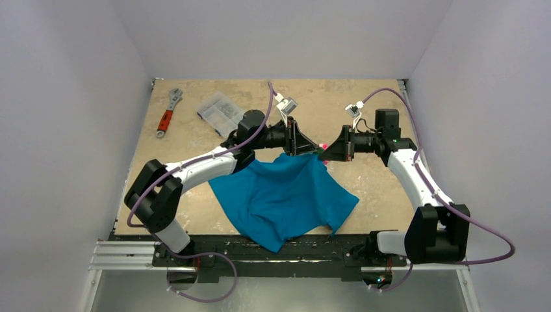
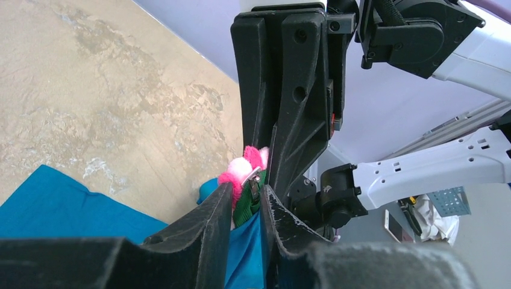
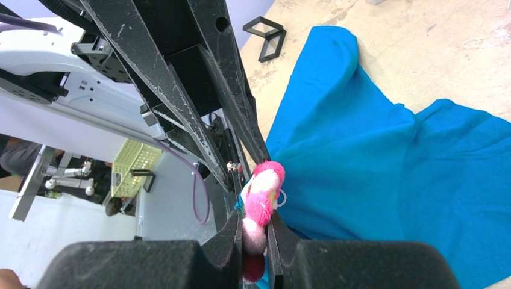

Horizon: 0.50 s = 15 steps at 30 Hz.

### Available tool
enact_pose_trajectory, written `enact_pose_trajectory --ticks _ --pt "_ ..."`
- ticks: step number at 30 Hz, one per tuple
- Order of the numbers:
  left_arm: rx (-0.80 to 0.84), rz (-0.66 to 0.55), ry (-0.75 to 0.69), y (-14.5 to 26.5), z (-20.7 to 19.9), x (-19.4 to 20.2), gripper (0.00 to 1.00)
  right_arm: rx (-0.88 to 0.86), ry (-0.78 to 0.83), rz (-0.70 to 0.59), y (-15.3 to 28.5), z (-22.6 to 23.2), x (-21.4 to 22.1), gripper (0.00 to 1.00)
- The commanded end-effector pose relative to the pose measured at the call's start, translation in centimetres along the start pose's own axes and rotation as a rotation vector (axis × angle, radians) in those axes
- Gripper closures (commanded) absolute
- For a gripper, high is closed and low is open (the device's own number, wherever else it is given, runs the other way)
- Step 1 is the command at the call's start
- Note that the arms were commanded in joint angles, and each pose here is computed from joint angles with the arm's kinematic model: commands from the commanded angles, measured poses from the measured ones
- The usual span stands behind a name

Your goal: Remove the brooch from the garment

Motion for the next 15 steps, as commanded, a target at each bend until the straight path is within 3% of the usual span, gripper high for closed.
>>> enact_pose_trajectory --ticks 1,8,15 --pt "0.064 -0.041 -0.065 -0.9 -2.2 -1.7 0.8 -0.059 0.045 -0.008 0.0 1.2 -0.6 1.0" --pt "-0.035 -0.044 -0.059 -0.9 -1.0 -1.7 0.83 -0.06 0.057 -0.006 -0.1 1.4 -0.7 1.0" --pt "-0.019 -0.04 -0.068 -0.6 -1.1 -1.2 0.83 -0.057 0.049 -0.003 -0.2 1.1 -0.7 1.0"
Point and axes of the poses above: each gripper's point midway between its finger pads, its own y axis back along the fingers, its own z axis along the line the jaws close on, x = y × z, the point moved 4 cm from there along y, back along the fingers, and after that the axes turned 12 degrees about y, right-handed, at the moved point
